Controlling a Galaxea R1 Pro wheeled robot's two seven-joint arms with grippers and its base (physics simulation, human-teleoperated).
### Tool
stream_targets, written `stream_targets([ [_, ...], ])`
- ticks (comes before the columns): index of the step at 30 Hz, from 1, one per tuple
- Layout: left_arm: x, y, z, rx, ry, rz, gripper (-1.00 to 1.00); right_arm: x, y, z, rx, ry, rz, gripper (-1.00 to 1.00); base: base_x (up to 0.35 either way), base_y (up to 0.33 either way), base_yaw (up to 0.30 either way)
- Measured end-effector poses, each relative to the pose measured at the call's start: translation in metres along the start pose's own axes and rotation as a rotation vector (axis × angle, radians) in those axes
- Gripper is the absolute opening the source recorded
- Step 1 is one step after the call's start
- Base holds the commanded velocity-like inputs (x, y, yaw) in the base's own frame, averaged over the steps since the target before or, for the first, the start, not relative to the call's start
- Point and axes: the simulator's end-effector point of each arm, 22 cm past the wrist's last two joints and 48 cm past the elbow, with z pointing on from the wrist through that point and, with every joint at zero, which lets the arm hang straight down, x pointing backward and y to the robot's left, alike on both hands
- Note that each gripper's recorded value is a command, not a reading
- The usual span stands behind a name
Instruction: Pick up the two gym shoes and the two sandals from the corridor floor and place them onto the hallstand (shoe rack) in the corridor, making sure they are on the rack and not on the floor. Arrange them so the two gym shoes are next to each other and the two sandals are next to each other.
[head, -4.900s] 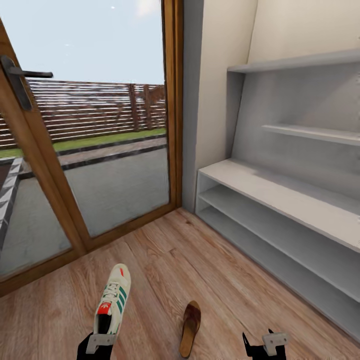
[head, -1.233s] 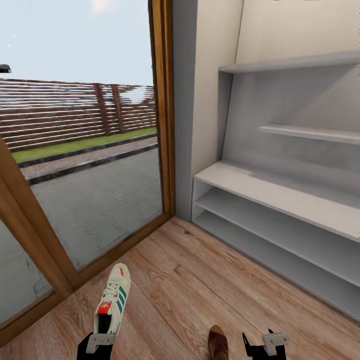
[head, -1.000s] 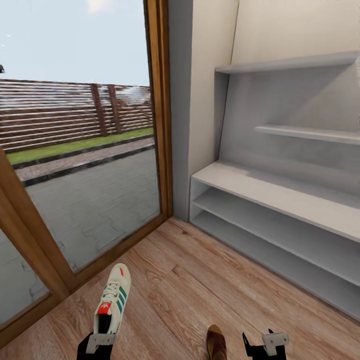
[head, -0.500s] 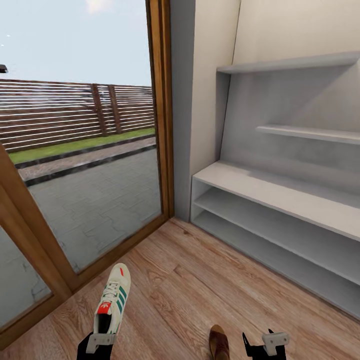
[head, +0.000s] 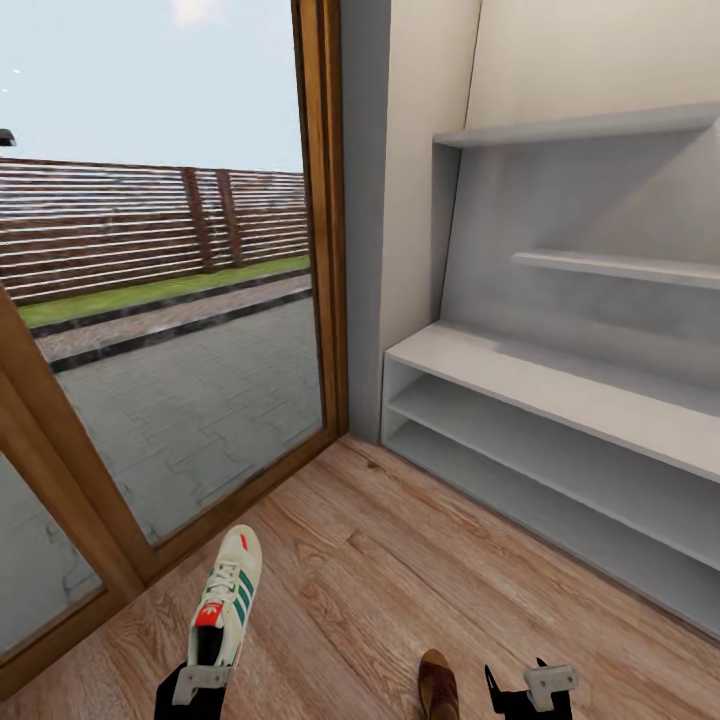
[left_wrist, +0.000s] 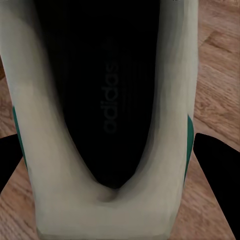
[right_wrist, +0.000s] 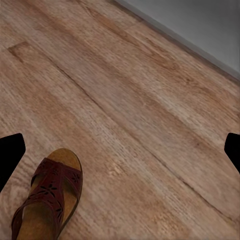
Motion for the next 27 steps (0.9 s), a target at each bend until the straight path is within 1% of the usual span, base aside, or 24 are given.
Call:
stream_targets([
  [6, -0.01, -0.006, 0.008, 0.008, 0.007, -0.003, -1.0, 0.001, 0.001, 0.0, 0.0, 0.006, 0.002, 1.0, 0.0, 0.0, 0.0],
  [8, -0.025, -0.01, 0.018, 0.016, 0.008, -0.006, -1.0, 0.001, 0.003, 0.0, 0.0, 0.007, 0.004, 1.0, 0.0, 0.0, 0.0],
  [9, -0.037, -0.016, 0.033, 0.031, 0.053, -0.007, -1.0, 0.0, 0.015, 0.001, -0.011, 0.008, 0.016, 1.0, 0.0, 0.0, 0.0],
  [10, -0.074, -0.013, 0.048, 0.025, 0.015, -0.012, -1.0, 0.0, 0.024, 0.002, -0.019, 0.011, 0.027, 1.0, 0.0, 0.0, 0.0],
  [11, -0.074, -0.014, 0.05, 0.027, 0.028, -0.012, -1.0, 0.0, 0.029, 0.002, -0.023, 0.017, 0.033, 1.0, 0.0, 0.0, 0.0],
  [12, -0.09, -0.015, 0.059, 0.031, 0.038, -0.013, -1.0, 0.005, 0.04, 0.002, -0.026, 0.046, 0.045, 1.0, 0.0, 0.0, 0.0],
  [13, -0.12, -0.018, 0.07, 0.039, 0.02, -0.017, -1.0, 0.013, 0.045, 0.002, -0.013, 0.093, 0.057, 1.0, 0.0, 0.0, 0.0],
  [14, -0.124, -0.019, 0.072, 0.043, 0.024, -0.018, -1.0, 0.017, 0.047, 0.002, -0.006, 0.111, 0.059, 1.0, 0.0, 0.0, 0.0],
  [16, -0.154, -0.03, 0.083, 0.08, 0.026, -0.016, -1.0, 0.025, 0.056, 0.003, 0.016, 0.186, 0.071, 1.0, 0.0, 0.0, 0.0],
  [17, -0.16, -0.032, 0.085, 0.086, 0.028, -0.017, -1.0, 0.026, 0.059, 0.003, 0.018, 0.197, 0.074, 1.0, 0.0, 0.0, 0.0],
  [18, -0.17, -0.039, 0.088, 0.109, 0.033, -0.01, -1.0, 0.023, 0.064, 0.005, 0.019, 0.209, 0.079, 1.0, 0.0, 0.0, 0.0],
  [19, -0.181, -0.051, 0.091, 0.143, 0.042, 0.01, -1.0, 0.016, 0.07, 0.008, 0.017, 0.211, 0.087, 1.0, 0.0, 0.0, 0.0],
  [20, -0.194, -0.065, 0.093, 0.182, 0.05, 0.052, -1.0, 0.006, 0.077, 0.011, 0.012, 0.203, 0.094, 1.0, 0.0, 0.0, 0.0],
  [21, -0.2, -0.069, 0.094, 0.194, 0.051, 0.075, -1.0, 0.003, 0.08, 0.012, 0.009, 0.2, 0.096, 1.0, 0.0, 0.0, 0.0],
  [22, -0.203, -0.07, 0.095, 0.199, 0.051, 0.086, -1.0, 0.002, 0.081, 0.013, 0.007, 0.198, 0.096, 1.0, 0.0, 0.0, 0.0],
  [23, -0.215, -0.077, 0.096, 0.213, 0.041, 0.108, -1.0, -0.002, 0.088, 0.013, -0.005, 0.194, 0.093, 1.0, 0.0, 0.0, 0.0],
  [27, -0.229, -0.084, 0.098, 0.237, 0.029, 0.127, -1.0, -0.003, 0.094, 0.013, -0.015, 0.199, 0.087, 1.0, 0.0, 0.0, 0.0],
])
